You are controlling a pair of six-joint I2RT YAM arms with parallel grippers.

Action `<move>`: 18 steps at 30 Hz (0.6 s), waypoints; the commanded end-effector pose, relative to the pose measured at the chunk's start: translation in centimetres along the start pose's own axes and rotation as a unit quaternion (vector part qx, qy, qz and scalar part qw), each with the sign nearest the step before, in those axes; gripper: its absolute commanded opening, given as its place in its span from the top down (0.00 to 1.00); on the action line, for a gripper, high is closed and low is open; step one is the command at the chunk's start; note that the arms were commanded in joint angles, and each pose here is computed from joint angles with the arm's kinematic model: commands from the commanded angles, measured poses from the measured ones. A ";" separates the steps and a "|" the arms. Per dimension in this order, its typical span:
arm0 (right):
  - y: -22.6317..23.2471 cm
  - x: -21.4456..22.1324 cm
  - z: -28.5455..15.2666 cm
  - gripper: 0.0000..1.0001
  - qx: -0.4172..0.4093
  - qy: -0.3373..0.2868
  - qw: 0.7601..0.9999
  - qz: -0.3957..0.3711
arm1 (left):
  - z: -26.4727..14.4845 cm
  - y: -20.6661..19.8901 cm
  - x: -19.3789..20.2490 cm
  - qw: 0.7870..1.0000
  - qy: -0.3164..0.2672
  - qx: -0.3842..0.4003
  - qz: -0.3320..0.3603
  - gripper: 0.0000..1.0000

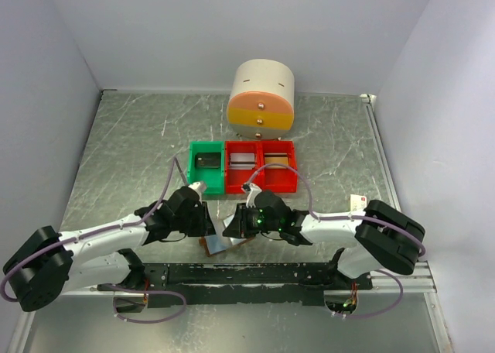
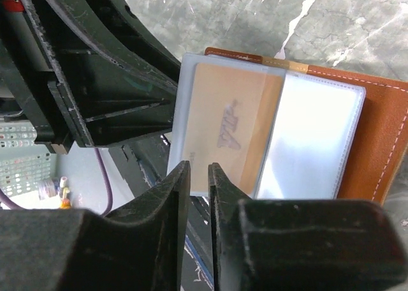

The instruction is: Take the credit cards out of the card holder

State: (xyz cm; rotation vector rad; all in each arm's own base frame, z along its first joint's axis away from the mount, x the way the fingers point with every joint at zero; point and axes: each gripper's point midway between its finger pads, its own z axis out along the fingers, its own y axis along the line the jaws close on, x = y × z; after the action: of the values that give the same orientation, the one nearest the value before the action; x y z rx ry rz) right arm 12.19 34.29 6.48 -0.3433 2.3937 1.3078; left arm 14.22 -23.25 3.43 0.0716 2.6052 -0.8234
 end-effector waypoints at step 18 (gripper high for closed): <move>0.7 -0.2 1.8 0.57 0.047 0.040 0.995 -0.078 | -0.5 -0.6 -0.9 1.000 -0.019 0.002 0.003 0.68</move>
State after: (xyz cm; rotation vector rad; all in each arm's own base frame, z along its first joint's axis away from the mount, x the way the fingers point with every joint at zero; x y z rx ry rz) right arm 12.50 36.23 7.34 -0.5139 2.3939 1.1968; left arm 14.18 -22.99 3.59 0.0682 2.6004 -0.8118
